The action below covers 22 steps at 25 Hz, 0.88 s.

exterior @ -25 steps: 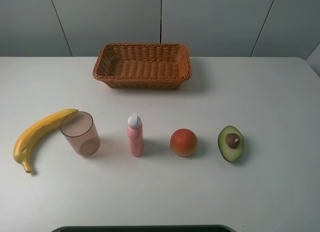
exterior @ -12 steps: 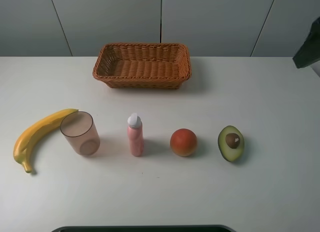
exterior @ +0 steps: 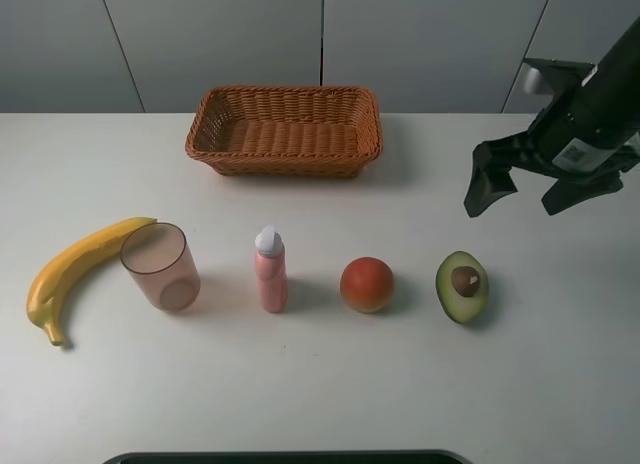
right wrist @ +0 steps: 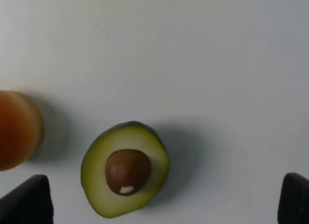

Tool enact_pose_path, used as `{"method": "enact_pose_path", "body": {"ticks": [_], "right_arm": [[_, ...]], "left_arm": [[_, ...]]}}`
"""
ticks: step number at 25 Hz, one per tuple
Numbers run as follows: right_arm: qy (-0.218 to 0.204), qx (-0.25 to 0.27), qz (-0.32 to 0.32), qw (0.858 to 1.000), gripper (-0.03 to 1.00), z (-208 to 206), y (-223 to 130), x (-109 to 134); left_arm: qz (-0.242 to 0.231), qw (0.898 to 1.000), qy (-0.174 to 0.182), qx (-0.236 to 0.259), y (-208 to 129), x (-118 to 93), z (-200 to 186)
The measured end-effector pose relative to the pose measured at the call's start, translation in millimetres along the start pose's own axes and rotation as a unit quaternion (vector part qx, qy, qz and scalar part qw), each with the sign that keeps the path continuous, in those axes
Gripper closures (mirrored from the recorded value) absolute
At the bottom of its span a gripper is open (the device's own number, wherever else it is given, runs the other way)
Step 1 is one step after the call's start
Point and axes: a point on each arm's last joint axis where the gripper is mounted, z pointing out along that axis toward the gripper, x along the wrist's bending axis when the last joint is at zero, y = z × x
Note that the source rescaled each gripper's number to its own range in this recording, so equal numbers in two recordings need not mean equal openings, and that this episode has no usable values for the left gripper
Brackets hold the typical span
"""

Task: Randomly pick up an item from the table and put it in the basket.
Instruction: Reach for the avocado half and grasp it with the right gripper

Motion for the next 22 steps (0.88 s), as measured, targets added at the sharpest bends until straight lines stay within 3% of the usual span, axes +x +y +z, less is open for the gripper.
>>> {"method": "enact_pose_path", "body": {"ticks": [6, 14, 22], "right_arm": [[0.020, 0.016, 0.046, 0.999, -0.02, 42.7, -18.3, -1.2], [0.025, 0.037, 0.021, 0.999, -0.02, 67.4, -24.8, 12.2], [0.022, 0.072, 0.032, 0.997, -0.02, 93.7, -25.5, 10.4]], "left_arm": [[0.000, 1.000, 0.000, 0.000, 0.0, 0.0, 0.0], [0.000, 1.000, 0.000, 0.000, 0.0, 0.0, 0.0], [0.000, 1.000, 0.000, 0.000, 0.0, 0.0, 0.0]]}}
